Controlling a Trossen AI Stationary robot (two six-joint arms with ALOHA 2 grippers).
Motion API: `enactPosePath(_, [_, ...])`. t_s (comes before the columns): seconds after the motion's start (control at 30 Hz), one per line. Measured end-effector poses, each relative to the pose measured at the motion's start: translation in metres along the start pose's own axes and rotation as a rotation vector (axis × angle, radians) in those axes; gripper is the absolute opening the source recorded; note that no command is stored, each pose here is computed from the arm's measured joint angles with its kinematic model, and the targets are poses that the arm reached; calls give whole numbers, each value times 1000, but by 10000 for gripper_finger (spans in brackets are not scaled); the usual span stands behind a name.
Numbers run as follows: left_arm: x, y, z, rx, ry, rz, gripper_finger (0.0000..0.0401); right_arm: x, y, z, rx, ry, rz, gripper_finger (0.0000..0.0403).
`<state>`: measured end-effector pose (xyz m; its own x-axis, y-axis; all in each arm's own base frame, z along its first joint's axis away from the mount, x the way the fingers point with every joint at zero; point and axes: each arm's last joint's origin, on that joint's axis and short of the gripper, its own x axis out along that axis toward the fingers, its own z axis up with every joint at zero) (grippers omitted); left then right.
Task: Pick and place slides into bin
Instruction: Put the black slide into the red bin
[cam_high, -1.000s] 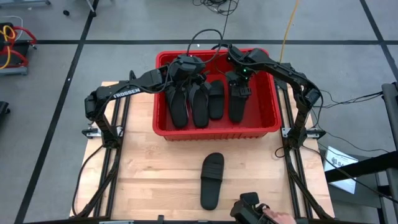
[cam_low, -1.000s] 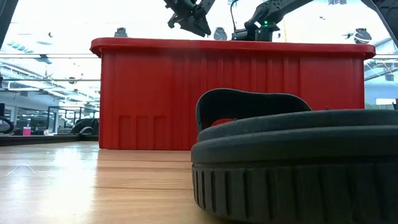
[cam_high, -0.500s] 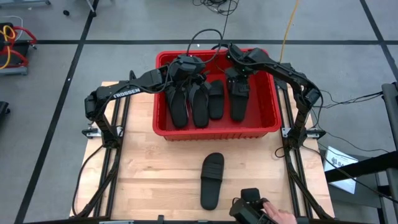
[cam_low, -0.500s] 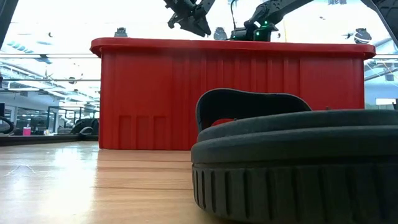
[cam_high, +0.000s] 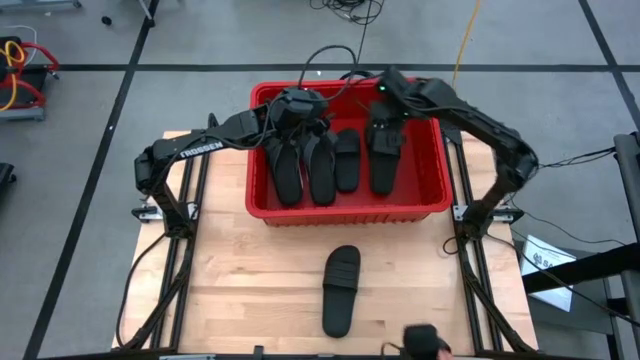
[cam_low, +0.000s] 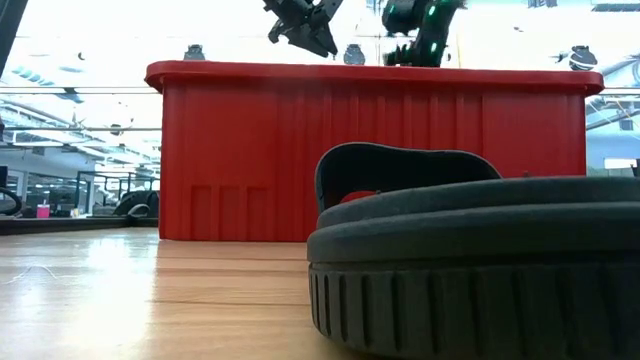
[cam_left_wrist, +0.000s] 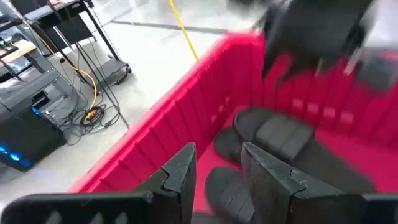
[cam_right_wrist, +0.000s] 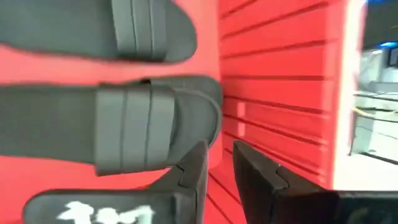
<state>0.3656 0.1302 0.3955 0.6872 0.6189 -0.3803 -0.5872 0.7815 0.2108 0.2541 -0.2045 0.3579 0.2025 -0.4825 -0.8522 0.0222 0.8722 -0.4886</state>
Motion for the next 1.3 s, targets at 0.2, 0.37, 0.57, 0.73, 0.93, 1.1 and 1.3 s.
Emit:
enactPosePath(0.2, [-11, -23, -8, 181, 81, -29, 127, -67, 13, -14, 73, -162, -83, 44])
enactPosePath(0.37, [-28, -53, -15, 254, 131, -56, 127, -116, 29, -32, 72, -394, -5, 17])
enactPosePath(0.57, [-62, -101, -22, 320, 134, -104, 127, -158, 49, -55, -10, -607, 87, 4])
enactPosePath(0.73, [-94, -136, -31, 327, 129, -144, 127, -179, 64, -70, -22, -652, 106, 1])
enactPosePath(0.93, [-128, -164, -44, 307, 152, -194, 127, -192, 78, -81, -15, -670, 172, 1])
enactPosePath(1.1, [-156, -186, -58, 328, 171, -263, 127, -195, 91, -86, 14, -669, 246, 1])
enactPosePath(1.3, [-177, -216, -77, 359, 189, -326, 127, -185, 107, -87, 31, -673, 365, 0])
